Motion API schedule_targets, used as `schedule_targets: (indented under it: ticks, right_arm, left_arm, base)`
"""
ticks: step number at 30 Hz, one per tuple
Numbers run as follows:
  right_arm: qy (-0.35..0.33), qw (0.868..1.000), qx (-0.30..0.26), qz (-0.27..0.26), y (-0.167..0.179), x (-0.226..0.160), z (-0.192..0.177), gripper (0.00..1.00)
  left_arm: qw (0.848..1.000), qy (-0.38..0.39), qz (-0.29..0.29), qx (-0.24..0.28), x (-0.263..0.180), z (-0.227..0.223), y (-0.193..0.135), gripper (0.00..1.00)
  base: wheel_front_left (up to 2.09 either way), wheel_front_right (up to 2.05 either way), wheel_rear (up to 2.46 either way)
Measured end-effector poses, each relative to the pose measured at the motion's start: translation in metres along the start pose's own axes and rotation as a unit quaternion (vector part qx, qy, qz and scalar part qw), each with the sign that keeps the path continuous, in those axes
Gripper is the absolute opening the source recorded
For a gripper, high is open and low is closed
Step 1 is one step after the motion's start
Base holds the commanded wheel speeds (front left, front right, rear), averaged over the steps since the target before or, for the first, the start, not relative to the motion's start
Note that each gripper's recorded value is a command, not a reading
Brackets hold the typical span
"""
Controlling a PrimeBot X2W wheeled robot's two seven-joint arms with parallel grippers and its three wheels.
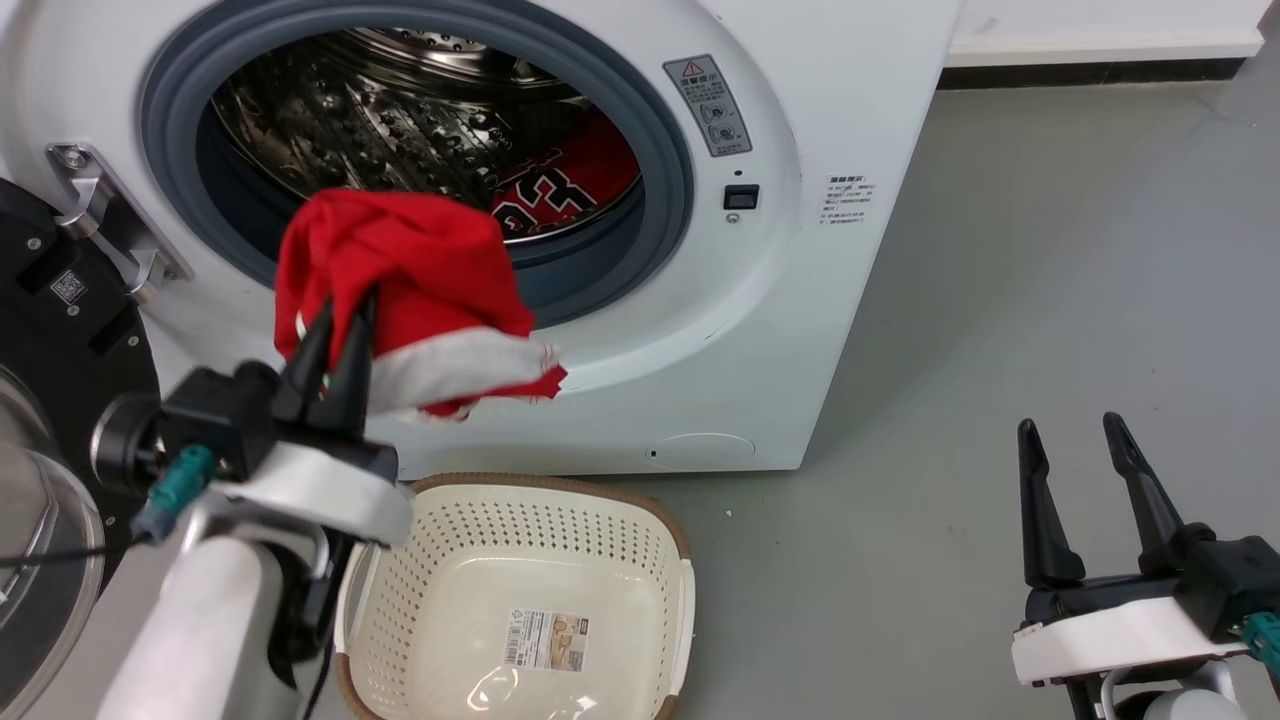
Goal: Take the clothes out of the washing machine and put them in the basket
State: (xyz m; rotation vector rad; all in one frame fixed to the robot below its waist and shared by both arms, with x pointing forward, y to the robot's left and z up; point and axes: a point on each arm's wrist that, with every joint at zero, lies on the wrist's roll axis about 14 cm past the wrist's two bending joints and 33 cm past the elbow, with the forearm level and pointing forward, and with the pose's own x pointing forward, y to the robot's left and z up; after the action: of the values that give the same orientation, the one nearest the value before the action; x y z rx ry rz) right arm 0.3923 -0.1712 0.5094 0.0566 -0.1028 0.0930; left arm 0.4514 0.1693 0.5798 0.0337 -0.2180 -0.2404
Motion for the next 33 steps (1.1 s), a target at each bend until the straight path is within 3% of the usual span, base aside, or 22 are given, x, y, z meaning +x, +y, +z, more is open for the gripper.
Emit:
schedule_targets:
  ticks: [6, 13, 19, 23, 33]
  right_arm:
    - [0.010, 1.000, 0.001, -0.001, -0.001, 0.003, -0.008, 1.00]
    - [0.031, 1.000, 0.003, -0.002, -0.003, 0.011, -0.025, 1.00]
    - [0.054, 0.998, -0.006, -0.006, -0.008, 0.018, -0.045, 1.00]
    - [0.068, 0.998, -0.009, -0.013, -0.015, 0.026, -0.058, 1.00]
    - [0.122, 0.991, -0.018, -0.043, -0.039, 0.026, -0.101, 1.00]
  left_arm:
    - [0.995, 0.102, -0.010, -0.014, -0.032, -0.055, -0.015, 0.00]
    - [0.971, 0.237, -0.033, -0.026, -0.061, -0.142, -0.029, 0.00]
    - [0.933, 0.352, -0.053, -0.047, -0.083, -0.217, -0.045, 0.00]
    - [0.899, 0.429, -0.063, -0.060, -0.101, -0.266, -0.055, 0.00]
    - [0.843, 0.527, -0.094, -0.053, -0.107, -0.350, -0.073, 0.00]
  base:
    - [0.00, 0.00, 0.00]
    - [0.00, 0.00, 0.00]
    - [0.00, 0.00, 0.00]
    - [0.00, 0.00, 0.00]
    - [0.00, 0.00, 0.00]
